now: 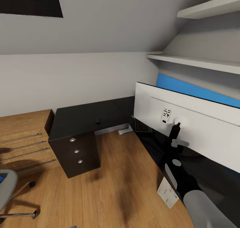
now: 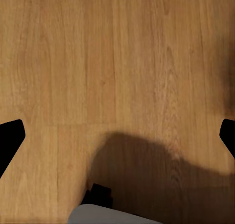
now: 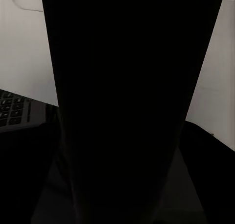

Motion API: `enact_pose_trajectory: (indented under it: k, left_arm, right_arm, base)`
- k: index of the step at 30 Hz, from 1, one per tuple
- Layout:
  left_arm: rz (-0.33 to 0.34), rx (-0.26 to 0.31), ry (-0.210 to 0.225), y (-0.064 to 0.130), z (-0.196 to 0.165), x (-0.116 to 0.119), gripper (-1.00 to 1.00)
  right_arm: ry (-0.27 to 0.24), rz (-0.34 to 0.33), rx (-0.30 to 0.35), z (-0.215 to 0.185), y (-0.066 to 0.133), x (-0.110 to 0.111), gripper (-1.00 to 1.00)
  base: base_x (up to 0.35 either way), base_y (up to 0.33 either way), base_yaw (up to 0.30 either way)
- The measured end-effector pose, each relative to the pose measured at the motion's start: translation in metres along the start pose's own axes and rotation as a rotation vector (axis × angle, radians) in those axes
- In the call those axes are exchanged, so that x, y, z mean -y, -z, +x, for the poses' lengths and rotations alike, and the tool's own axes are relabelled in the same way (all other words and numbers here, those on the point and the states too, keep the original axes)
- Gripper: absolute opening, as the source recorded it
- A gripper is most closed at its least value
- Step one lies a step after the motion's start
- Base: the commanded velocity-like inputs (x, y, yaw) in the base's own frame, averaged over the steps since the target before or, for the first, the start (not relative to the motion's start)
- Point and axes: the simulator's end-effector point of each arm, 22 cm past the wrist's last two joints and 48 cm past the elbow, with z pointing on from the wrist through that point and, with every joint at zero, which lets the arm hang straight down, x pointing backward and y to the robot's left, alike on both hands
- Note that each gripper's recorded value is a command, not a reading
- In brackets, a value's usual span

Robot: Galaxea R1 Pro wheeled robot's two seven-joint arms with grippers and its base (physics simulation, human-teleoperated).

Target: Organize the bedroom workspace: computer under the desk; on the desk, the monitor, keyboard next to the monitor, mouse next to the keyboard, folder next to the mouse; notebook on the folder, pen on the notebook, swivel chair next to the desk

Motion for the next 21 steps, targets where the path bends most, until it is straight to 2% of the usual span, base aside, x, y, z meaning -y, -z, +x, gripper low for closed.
enact_pose_trajectory:
  k: [7,21]
  left_arm:
    - [0.0,0.0,0.0,0.0,-0.0001,-0.0001,1.0]
    - [-0.001,0.0,-0.001,-0.0001,0.0,-0.0004,1.0]
  right_arm:
    - [0.0,0.0,0.0,0.0,0.0,0.0001,-1.0]
    - [0.004,-0.004,0.001,-0.0001,-0.0001,-0.0011,-1.0]
  base:
    - [-0.015,-0.009,0.0]
    - [-0.095,-0.082,0.0]
